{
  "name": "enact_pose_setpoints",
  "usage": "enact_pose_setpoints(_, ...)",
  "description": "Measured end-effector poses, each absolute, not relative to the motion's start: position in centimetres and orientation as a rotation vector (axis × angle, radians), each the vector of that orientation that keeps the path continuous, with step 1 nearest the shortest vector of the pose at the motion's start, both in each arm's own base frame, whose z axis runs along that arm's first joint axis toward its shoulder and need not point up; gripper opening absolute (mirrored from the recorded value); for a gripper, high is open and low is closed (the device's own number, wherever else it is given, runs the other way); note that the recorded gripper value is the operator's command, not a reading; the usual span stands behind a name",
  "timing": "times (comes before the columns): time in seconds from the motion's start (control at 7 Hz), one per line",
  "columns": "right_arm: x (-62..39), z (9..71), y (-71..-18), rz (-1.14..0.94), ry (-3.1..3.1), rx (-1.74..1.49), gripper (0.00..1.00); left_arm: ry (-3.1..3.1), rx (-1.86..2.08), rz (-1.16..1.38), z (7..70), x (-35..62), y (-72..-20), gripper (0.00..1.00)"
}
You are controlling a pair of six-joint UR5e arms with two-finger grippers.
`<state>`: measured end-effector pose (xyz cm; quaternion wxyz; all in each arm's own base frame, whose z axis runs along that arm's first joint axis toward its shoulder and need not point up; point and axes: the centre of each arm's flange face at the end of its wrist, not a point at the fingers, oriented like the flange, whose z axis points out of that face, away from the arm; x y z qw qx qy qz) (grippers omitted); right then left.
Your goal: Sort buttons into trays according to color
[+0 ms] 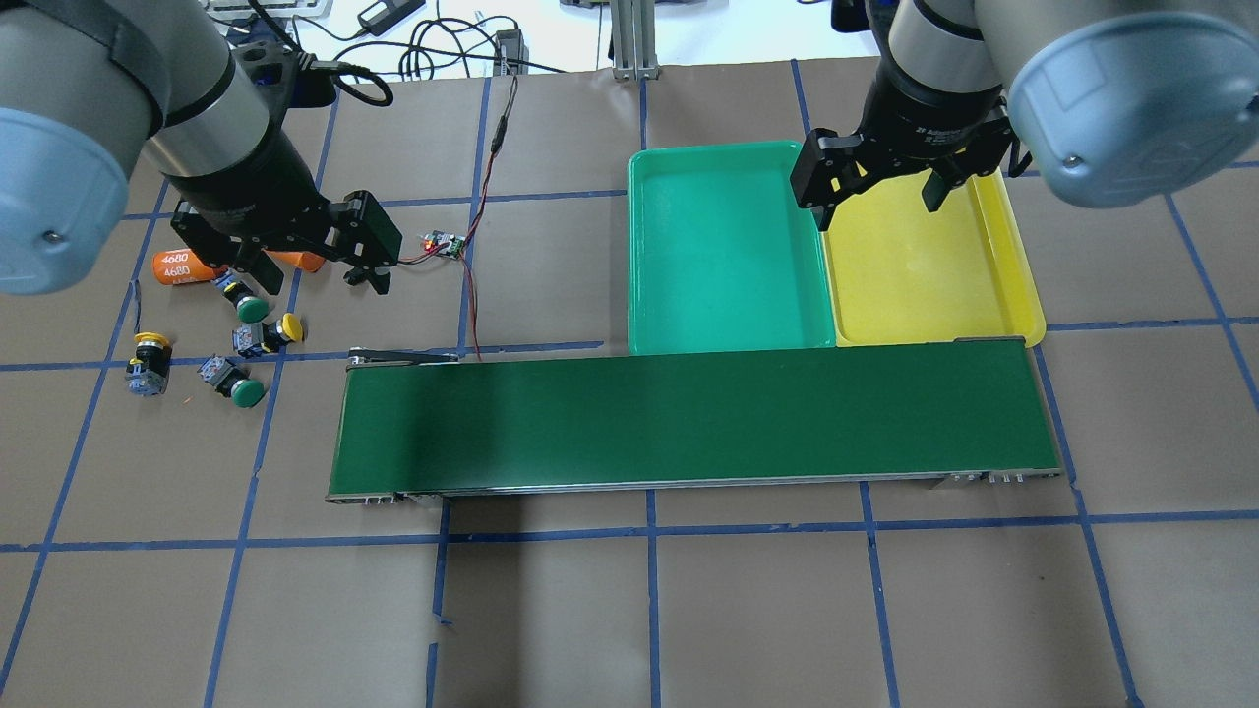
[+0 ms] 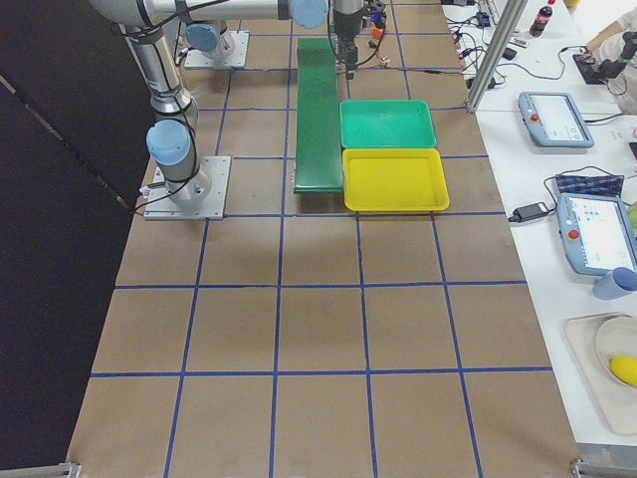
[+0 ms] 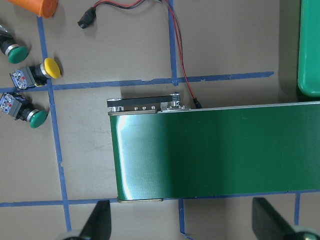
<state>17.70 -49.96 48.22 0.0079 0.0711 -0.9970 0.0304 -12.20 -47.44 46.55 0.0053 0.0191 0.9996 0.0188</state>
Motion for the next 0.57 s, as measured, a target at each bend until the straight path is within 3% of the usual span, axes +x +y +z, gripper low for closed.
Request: enact_pose_setpoints(0.57, 17.70, 48.22, -49.96, 0.095, -3.116, 0.222, 1.00, 3.130, 0.032, 0.070, 46.05, -11.44, -47.53, 1.00)
